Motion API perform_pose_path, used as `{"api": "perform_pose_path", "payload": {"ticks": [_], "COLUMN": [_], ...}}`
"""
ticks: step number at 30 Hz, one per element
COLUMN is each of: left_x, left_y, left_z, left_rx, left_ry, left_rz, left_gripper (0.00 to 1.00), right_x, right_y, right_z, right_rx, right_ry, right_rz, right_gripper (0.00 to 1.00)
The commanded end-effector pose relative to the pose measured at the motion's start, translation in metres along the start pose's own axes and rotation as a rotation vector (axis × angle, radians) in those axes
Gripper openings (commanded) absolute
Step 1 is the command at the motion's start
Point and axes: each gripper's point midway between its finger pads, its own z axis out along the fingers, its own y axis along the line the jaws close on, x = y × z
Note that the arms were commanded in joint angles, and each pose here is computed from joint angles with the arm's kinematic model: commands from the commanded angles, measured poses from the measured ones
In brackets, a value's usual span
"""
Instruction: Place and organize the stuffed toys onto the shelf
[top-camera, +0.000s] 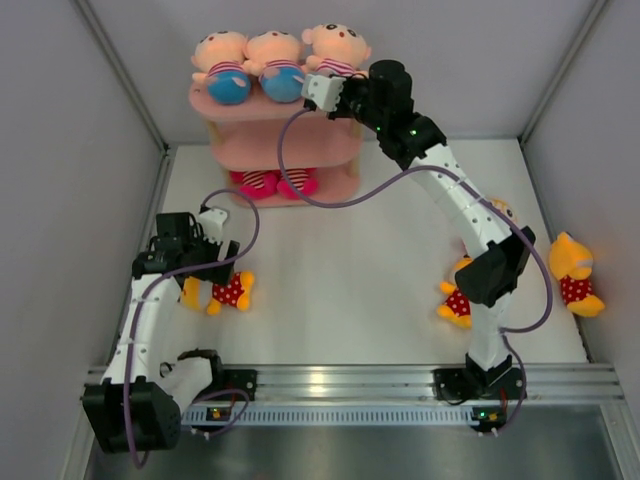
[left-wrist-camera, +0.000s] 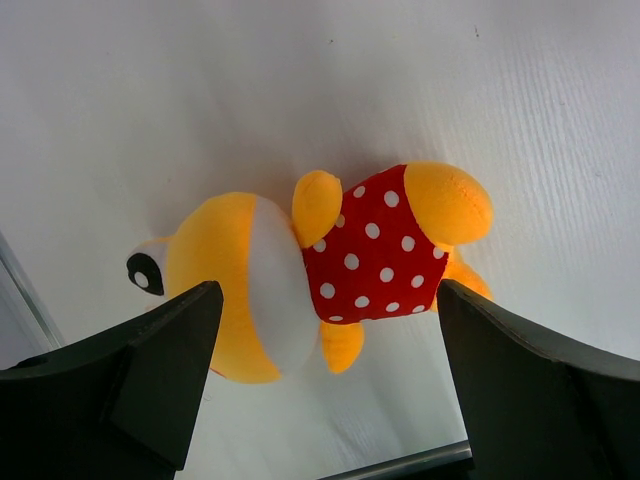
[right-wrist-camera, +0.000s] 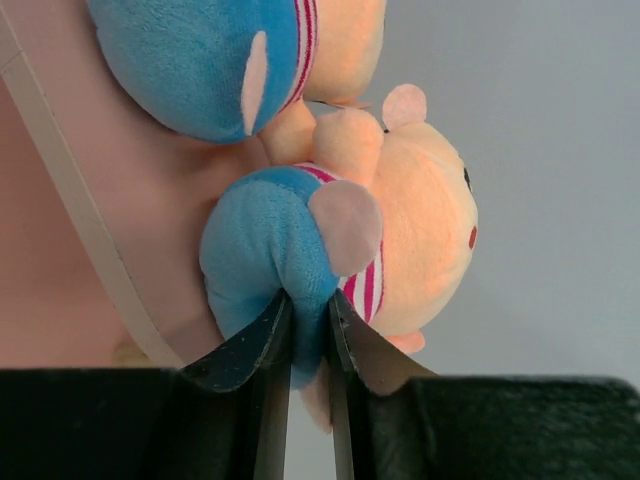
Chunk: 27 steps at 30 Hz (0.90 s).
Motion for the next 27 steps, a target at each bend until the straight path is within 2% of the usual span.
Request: {"api": "perform_pose_path", "payload": {"ticks": [1, 4, 5, 8, 17, 25, 27], "left_x": [-0.009, -0.011, -0.011, -0.01, -0.01, -0.009, -0.009], "left_y": [0.002, 0.002, 0.003, 0.003, 0.001, 0.0, 0.0], "left_z": [-0.001, -0.002, -0.002, -0.002, -0.002, -0.002, -0.001], "left_rx": [-0.018, -0.015, -0.019, -0.023, -0.011, -0.006, -0.004], "left_ry": [-0.038, -0.046, -0.044, -0.043, -0.046, -0.046, -0.045], "left_rz": [0.011, 0.01, 0.011, 0.011, 0.015, 0.018, 0.02], "left_gripper": [0.94, 0.94, 0.94, 0.94, 0.94, 0.94, 0.94], "right_x": [-0.011, -0.012, -0.014, -0.019, -0.027, -0.047, -0.05], "right_y": [-0.015, -0.013, -0.014, -0.017, -0.031, -0.047, -0.047], "right_z": [0.0, 0.003, 0.003, 0.001, -0.014, -0.037, -0.04], "right_rx": [0.03, 0.031, 0.034, 0.045, 0.089, 0.144, 0.147], "right_ry": [-0.051, -0.062, -0.069, -0.08, -0.1, -0.163, -0.171], "right_rz": [0.036, 0.041, 0.037, 0.031, 0.017, -0.002, -0.006], "right_gripper": [0.2, 0.34, 0.48, 0.57, 0.7, 0.77, 0.82]}}
